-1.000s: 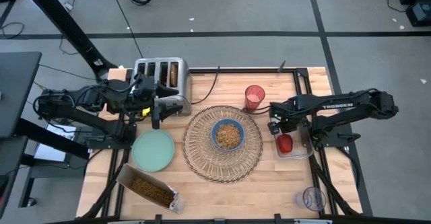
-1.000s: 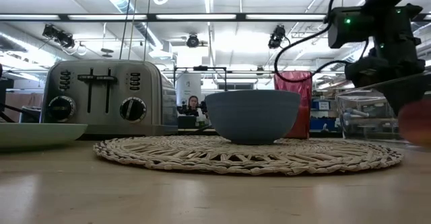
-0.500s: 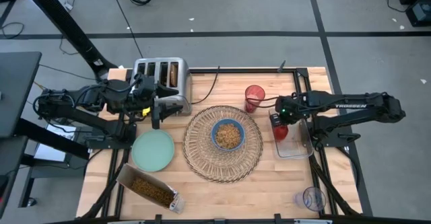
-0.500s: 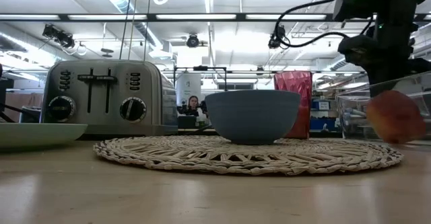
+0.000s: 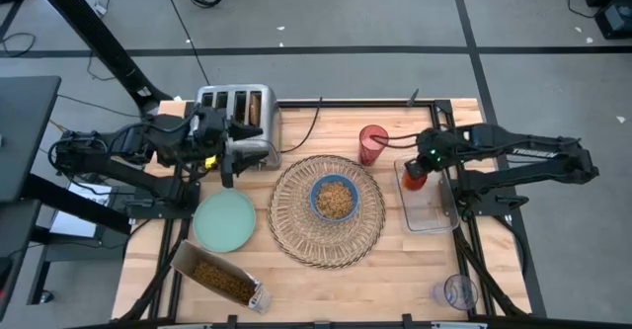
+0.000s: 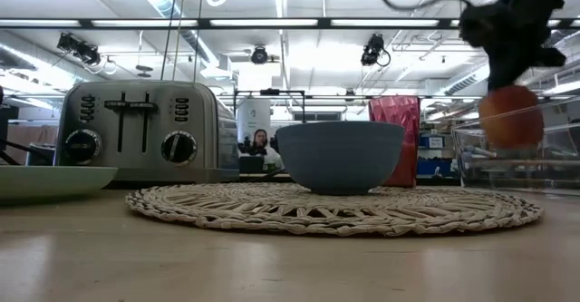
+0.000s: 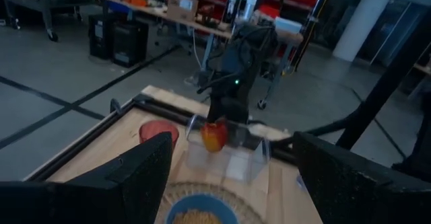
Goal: Arrange a breakfast setting
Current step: Put the red apple to the top left of the blue bowl
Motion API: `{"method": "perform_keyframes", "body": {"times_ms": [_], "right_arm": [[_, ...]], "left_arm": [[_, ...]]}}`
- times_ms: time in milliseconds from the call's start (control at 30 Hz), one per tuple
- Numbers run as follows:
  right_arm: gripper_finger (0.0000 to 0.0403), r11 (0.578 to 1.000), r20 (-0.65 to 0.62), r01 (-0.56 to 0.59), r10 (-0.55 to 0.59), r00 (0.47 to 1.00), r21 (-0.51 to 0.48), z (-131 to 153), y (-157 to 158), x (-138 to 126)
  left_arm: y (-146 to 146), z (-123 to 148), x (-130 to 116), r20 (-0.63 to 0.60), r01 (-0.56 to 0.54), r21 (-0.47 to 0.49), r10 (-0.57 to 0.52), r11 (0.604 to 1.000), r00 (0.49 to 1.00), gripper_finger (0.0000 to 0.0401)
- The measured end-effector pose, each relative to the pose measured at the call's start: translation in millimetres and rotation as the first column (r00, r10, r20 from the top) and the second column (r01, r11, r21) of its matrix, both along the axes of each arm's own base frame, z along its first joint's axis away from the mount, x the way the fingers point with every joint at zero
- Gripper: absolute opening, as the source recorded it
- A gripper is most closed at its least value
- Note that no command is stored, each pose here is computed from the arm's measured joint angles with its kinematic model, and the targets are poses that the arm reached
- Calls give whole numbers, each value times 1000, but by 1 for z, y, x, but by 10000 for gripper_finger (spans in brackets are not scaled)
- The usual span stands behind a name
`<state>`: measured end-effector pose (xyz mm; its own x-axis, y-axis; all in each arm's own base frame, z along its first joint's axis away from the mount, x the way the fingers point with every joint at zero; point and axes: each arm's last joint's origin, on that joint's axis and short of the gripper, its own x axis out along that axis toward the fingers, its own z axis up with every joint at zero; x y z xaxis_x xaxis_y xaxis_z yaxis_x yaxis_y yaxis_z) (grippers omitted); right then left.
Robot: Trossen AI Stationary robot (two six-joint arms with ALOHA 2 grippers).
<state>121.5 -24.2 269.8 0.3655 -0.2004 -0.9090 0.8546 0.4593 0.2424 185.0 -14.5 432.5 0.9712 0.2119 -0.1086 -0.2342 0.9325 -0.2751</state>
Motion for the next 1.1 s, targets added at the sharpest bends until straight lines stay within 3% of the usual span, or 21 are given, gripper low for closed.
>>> {"method": "perform_keyframes", "body": {"times_ms": [333, 600, 900, 1100], "right_arm": [[8, 972, 124, -159, 182, 975, -173, 76, -2, 6], [8, 912, 192, -295, 356, 915, -285, 118, -1, 28], [8, 835, 291, -357, 496, 818, -419, 137, 2, 83], [8, 823, 333, -352, 517, 788, -446, 127, 2, 128]], "left_arm": [[6, 9, 1, 92, -34, -25, 36, 999, 995, 313], [10, 14, 0, 144, -114, -4, 113, 994, 983, 313], [11, 11, -3, 98, -136, 23, 133, 990, 986, 313], [11, 10, -13, 72, -99, 27, 97, 995, 993, 313]]}}
